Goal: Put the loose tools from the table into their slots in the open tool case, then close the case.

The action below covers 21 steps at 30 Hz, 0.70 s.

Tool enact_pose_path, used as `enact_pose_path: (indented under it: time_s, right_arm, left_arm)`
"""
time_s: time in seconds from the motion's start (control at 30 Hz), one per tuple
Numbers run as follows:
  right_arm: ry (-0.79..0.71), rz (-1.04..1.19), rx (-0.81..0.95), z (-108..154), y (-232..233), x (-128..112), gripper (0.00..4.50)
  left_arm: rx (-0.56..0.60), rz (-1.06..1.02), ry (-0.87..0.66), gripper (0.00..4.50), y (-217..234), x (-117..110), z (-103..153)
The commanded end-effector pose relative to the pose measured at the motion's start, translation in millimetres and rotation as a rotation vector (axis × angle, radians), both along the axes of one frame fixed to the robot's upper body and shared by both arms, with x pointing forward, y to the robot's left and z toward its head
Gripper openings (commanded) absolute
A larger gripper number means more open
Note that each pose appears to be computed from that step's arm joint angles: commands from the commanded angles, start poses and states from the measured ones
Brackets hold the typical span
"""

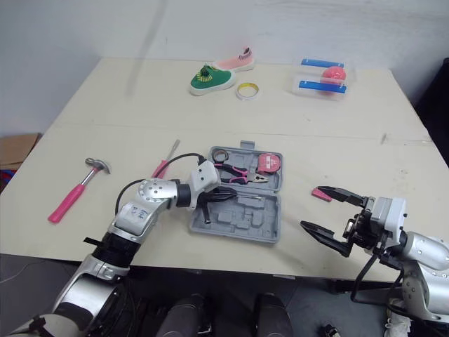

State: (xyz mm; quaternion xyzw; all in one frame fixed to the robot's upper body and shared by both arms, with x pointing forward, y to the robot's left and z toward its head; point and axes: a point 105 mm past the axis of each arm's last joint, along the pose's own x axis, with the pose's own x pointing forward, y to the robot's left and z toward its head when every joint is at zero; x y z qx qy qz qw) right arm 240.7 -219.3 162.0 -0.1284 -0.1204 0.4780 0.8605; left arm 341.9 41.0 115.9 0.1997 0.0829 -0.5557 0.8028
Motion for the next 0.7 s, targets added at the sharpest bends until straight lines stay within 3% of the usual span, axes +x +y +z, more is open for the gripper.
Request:
enact_pose_path:
  time_s: [0.03, 0.27, 0.47, 0.53, 0.7]
  right_arm:
    - [-0.054, -0.005, 0.003, 9.2, -1.6, -2.1, 4.50]
    - [-0.048, -0.007, 0.009, 3.8, -5.3, -3.1, 4.50]
    - [-0.044, -0.008, 0.008, 1.1, -7.8, -3.6, 4.50]
    - [-0.046, -0.009, 0.007, 0.5, -8.7, -3.1, 4.50]
    - [-0.051, -0.023, 0.005, 1.1, -15.4, -1.9, 4.50]
  left_arm:
    - [0.144, 0.090, 0.139, 0.05, 18.7, -0.3, -43.3]
    - [0.270, 0.149, 0.262, 0.05, 33.6, -6.3, -69.9]
    - [0.316, 0.146, 0.292, 0.05, 42.6, -13.3, -76.8]
    - [0.177, 0.125, 0.221, 0.05, 27.6, -7.1, -56.3]
    - [-0.245, 0.043, -0.082, 0.05, 12.1, 1.5, 35.6]
